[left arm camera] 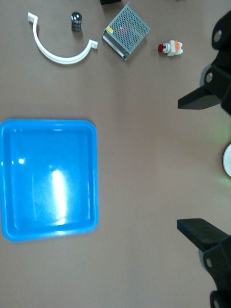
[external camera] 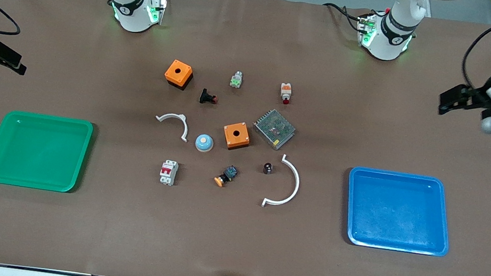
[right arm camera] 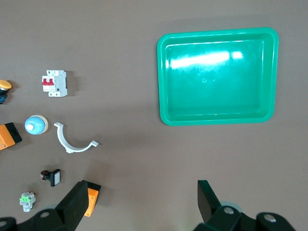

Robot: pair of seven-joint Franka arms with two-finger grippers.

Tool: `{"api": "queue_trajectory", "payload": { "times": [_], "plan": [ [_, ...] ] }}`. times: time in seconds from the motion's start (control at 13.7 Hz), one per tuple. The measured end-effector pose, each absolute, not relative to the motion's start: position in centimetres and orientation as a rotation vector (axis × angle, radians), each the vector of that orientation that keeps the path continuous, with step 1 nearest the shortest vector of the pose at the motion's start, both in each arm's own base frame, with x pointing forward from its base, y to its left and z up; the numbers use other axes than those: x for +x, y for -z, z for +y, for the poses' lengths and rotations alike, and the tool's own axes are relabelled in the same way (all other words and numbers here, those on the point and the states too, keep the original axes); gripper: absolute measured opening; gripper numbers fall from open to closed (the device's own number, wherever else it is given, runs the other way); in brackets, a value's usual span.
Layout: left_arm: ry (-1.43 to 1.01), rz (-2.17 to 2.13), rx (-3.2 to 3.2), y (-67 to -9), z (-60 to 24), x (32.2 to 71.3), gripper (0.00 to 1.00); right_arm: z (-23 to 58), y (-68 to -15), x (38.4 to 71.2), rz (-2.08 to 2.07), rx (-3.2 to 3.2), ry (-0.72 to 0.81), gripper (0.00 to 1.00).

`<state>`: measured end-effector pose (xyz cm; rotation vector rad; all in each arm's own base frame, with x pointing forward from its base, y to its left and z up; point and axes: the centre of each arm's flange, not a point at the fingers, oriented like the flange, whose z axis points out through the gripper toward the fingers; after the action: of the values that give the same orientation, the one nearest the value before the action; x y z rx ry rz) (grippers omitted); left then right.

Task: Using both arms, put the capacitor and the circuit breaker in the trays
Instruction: 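Reach the right gripper to the breaker while the left gripper reaches the capacitor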

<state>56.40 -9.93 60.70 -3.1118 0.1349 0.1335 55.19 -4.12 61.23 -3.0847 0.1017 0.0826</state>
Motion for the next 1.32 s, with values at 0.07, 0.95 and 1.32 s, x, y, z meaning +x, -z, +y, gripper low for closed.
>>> {"api": "queue_trajectory", "payload": {
  "times": [0.07,0.95,1.32],
  "plan": [
    [-0.119,0.160,-3.111,-59.0,-12.2,57.4,1.00,-4.1,-61.2,55.2,0.101,-3.085,-0.083,1.00],
    [-0.093,-0.238,-3.144,-32.3,-35.2,61.2,0.98,14.7,-38.3,60.1,0.167,-3.075,0.004,1.00],
    [-0.027,-0.358,-3.183,-25.9,-39.9,60.1,0.75,21.5,-29.3,59.6,0.165,-3.077,0.045,1.00]
  ]
}}
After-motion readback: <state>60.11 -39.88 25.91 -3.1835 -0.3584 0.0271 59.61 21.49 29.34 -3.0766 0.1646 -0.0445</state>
